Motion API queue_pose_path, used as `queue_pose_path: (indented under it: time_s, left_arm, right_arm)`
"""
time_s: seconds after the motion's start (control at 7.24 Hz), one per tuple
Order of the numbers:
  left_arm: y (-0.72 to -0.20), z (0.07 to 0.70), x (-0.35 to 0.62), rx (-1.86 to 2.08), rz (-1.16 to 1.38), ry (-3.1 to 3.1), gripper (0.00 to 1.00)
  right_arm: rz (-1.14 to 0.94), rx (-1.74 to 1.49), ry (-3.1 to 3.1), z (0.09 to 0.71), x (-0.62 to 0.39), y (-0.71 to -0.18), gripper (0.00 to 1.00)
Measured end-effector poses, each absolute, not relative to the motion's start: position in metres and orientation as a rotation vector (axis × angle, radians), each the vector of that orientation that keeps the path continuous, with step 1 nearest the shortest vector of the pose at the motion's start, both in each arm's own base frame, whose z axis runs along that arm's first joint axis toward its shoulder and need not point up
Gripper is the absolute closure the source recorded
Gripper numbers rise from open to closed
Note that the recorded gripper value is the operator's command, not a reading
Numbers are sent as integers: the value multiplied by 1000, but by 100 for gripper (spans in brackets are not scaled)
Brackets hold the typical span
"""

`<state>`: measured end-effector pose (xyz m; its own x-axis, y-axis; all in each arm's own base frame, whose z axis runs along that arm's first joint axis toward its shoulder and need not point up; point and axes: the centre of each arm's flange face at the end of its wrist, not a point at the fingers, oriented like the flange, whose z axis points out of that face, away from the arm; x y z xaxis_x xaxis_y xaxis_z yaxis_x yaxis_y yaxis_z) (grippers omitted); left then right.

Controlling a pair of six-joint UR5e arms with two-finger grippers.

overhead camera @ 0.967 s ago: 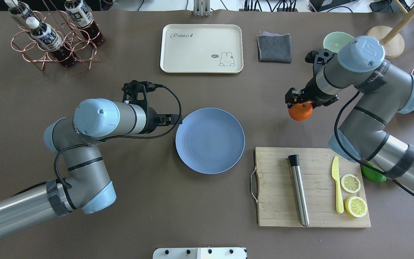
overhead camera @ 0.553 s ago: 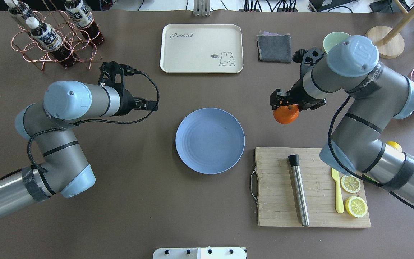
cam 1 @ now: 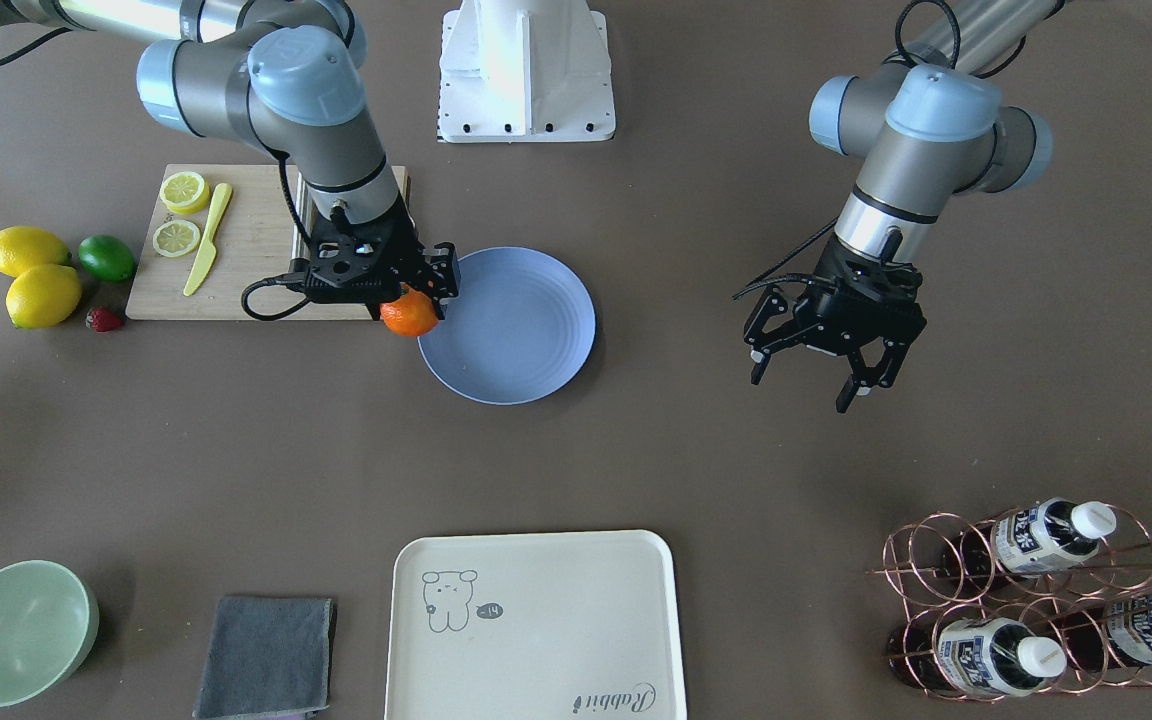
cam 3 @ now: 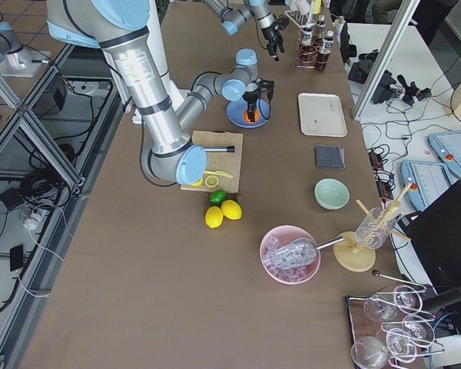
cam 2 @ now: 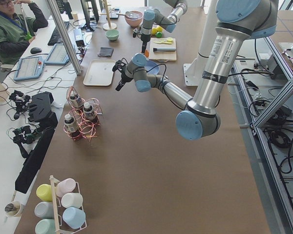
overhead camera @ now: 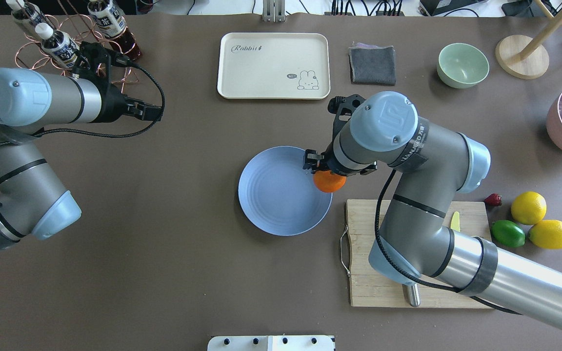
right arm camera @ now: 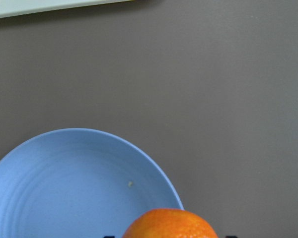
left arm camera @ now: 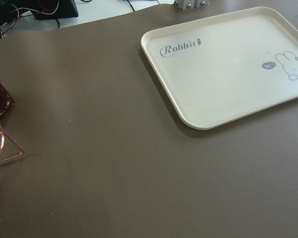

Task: Pick orange to plate
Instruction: 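Carry the orange with the right gripper over the blue plate while the left arm withdraws, then lower the orange onto the plate and open the right gripper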

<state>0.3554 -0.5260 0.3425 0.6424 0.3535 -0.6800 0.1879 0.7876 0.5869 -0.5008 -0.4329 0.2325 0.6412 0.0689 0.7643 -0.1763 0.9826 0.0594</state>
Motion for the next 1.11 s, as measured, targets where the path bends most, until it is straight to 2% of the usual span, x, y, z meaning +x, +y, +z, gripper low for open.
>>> queue_pose_path:
  time_s: [0.41, 0.83, 0.97, 1.11]
  left_arm:
    - [-530, 377, 326, 646, 80, 846, 2]
    - [-542, 395, 289, 606, 122, 849, 2]
    - [-543, 397, 286, 600, 126, 848, 2]
    - [-543, 398, 285, 598, 127, 848, 2]
  right_arm:
    - [130, 145, -840, 200, -559, -429, 100]
    - [126, 148, -795, 208, -588, -430, 100]
    - [123, 151, -785, 211, -593, -427, 71]
    - [123, 152, -782, 212, -596, -426, 48]
